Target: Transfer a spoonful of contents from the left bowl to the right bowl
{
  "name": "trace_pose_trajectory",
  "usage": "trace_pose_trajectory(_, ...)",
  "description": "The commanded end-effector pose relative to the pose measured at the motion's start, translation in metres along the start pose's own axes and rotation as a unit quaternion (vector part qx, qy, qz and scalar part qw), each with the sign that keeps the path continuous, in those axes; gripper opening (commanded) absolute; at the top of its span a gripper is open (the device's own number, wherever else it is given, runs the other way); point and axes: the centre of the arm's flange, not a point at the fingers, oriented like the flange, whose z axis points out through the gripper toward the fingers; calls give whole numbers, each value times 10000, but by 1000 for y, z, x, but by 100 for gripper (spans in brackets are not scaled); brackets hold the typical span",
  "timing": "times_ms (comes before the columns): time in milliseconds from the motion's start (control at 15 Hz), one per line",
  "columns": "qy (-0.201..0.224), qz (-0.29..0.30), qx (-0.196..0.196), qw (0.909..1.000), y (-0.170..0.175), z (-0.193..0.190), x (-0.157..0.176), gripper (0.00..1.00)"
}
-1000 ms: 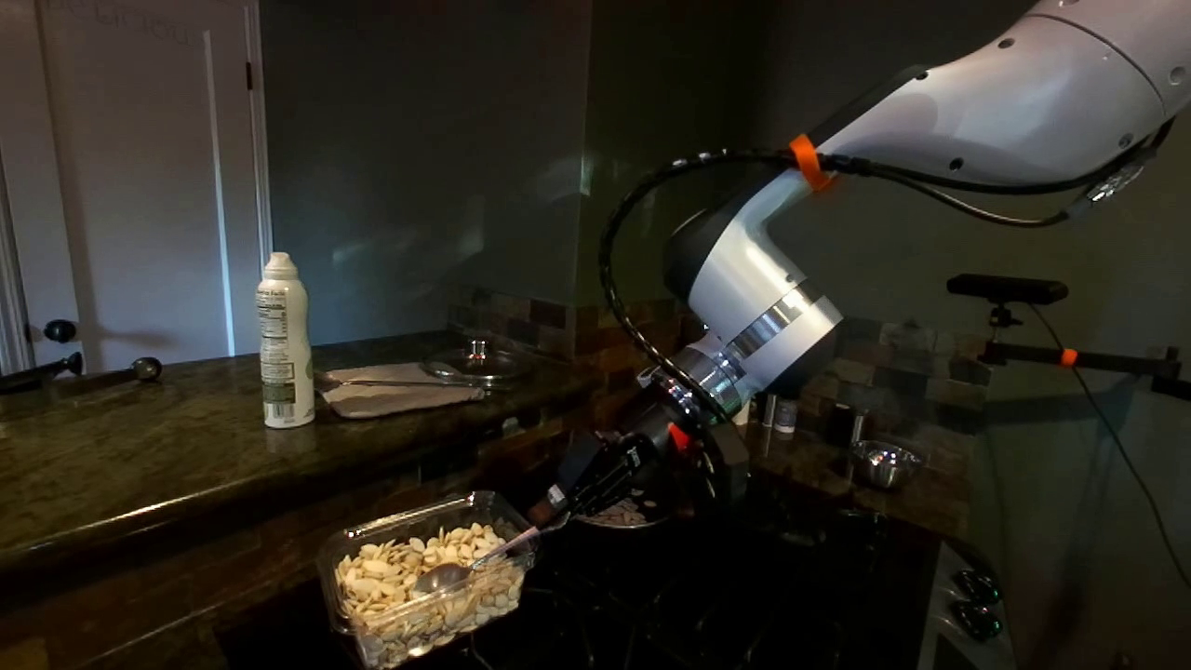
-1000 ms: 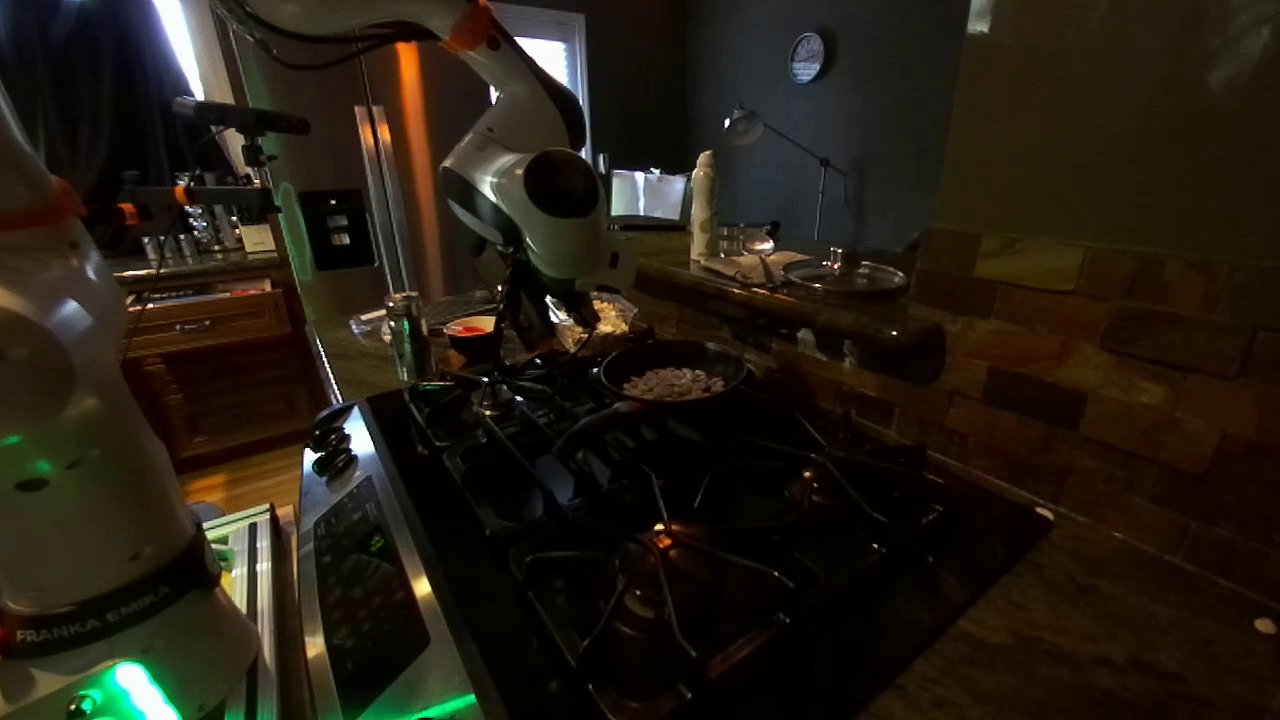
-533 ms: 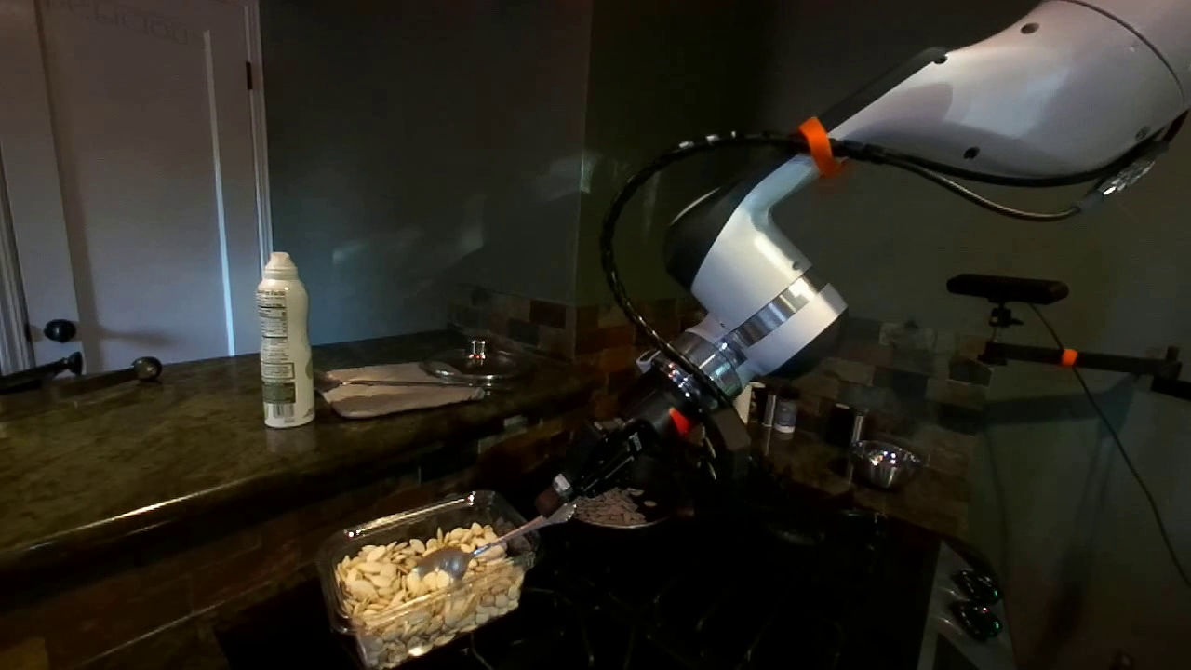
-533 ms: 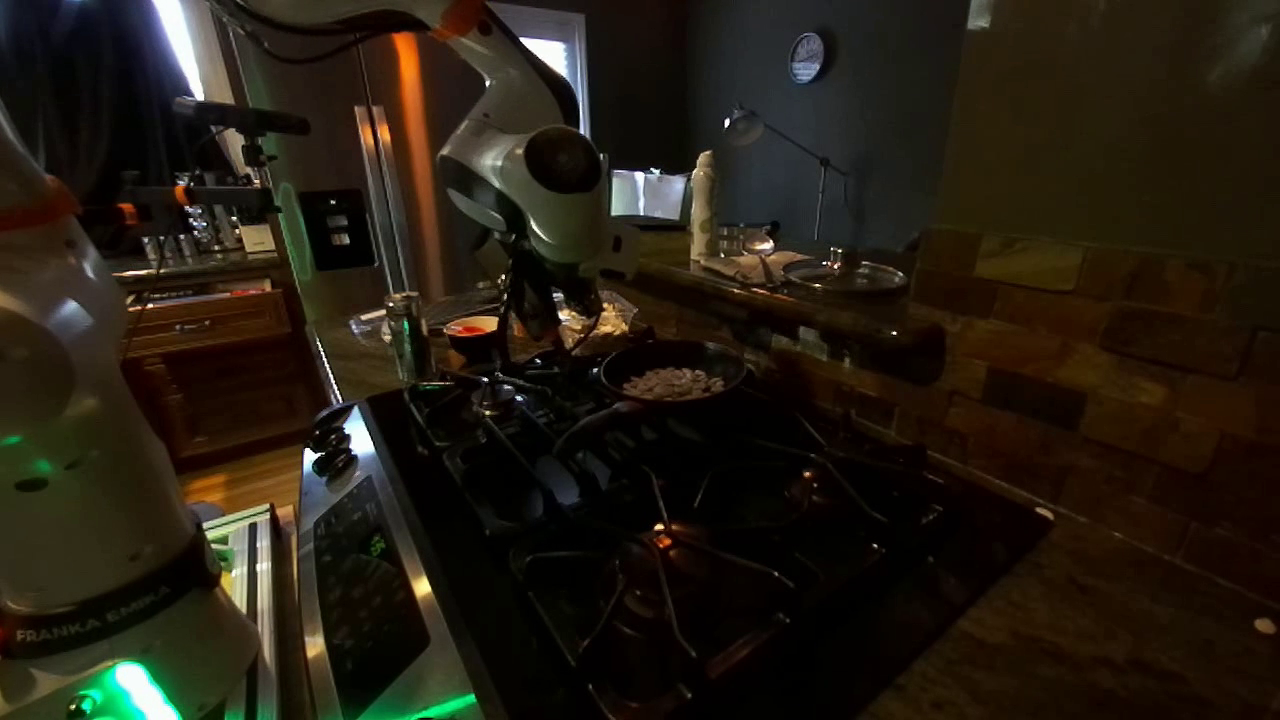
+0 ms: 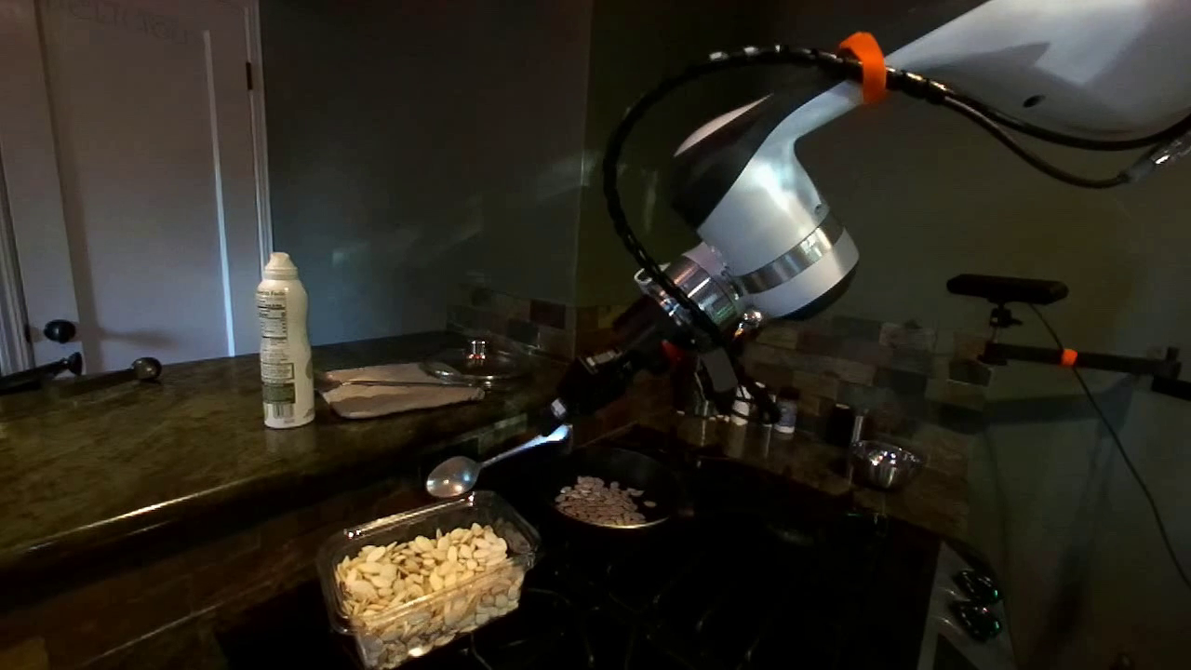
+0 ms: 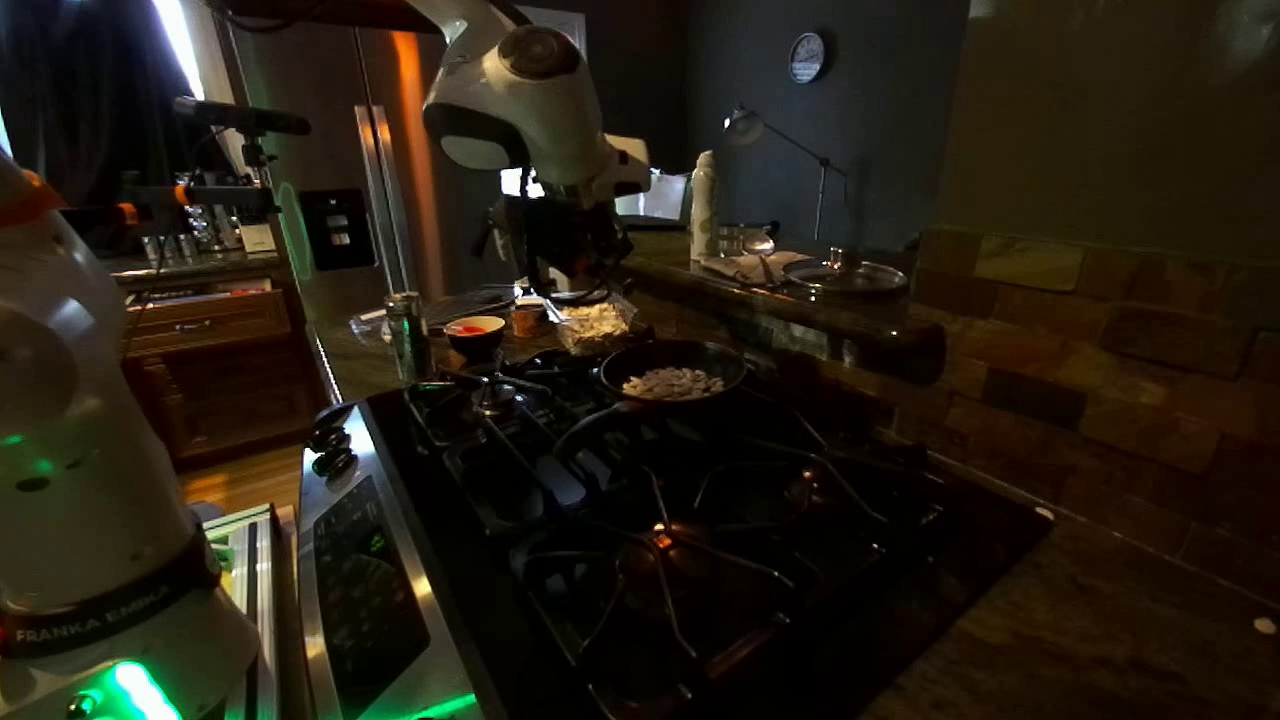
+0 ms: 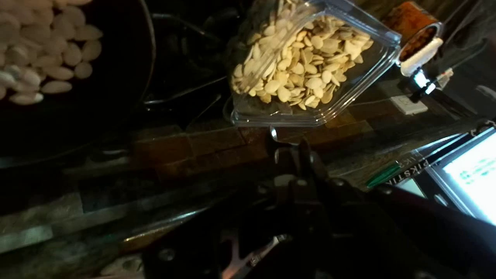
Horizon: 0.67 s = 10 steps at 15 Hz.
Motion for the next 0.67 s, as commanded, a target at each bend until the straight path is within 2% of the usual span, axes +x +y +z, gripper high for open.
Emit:
trace_pose_trajectory(0,-471,-570,-535,9958,-23,-4,-4,1)
trace_pose_trajectory(267,-1203,-804,-601,9876,-32,7,-25,1)
trace_pose_trajectory(467,-977,-1116,-778,9859,-38,4,-21,1)
trace_pose_trajectory(600,-1201,-1109,-747,9837,-43,6,-22,1)
